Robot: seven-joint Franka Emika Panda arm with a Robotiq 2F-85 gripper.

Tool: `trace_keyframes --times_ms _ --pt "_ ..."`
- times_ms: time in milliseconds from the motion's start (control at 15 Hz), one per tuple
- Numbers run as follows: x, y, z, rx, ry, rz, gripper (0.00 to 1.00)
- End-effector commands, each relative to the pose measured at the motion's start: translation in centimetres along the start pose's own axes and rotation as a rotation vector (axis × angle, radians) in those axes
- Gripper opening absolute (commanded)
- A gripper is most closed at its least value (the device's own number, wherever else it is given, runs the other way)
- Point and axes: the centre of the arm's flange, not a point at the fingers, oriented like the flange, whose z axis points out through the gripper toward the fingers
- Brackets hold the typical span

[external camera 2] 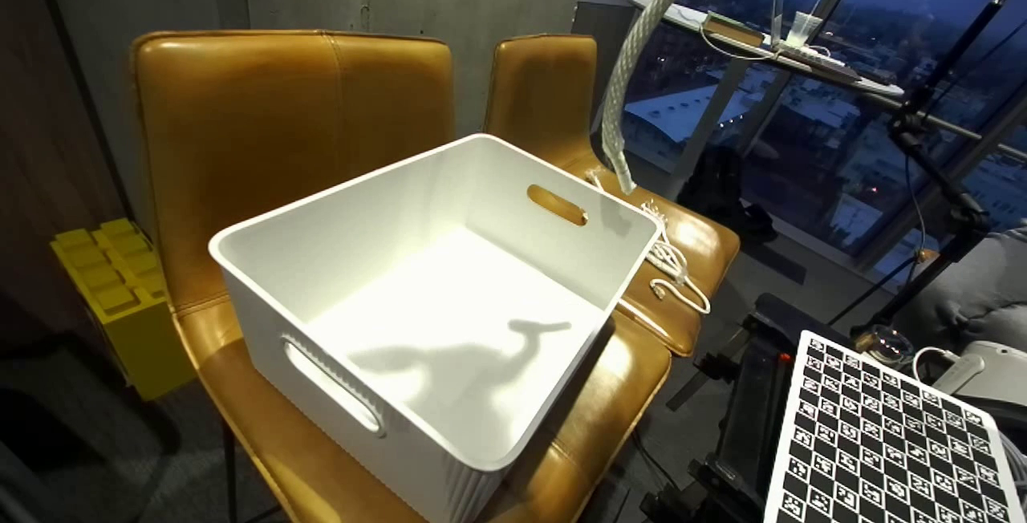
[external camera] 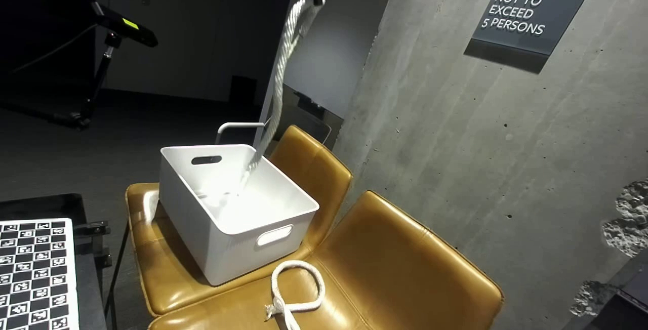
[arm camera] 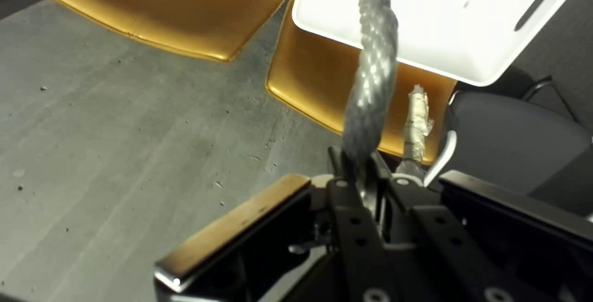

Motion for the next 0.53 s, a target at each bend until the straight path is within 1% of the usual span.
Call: trace_keyframes --times_ms 0,133,200,333,467 --pt "3.3 -3.2 -9.0 0.023 0.058 -0.023 0.03" --pt "4.9 -5.4 -13.8 0.041 0.096 -0.053 0.03" --pt "5.5 -6.2 -15.4 0.052 0.113 -0.066 0.03" --pt "5.0 -6.6 -14.6 0.068 0.15 -0.094 0.03" --pt "4.9 -5.9 -11.7 0.068 0.15 -0.093 0.03"
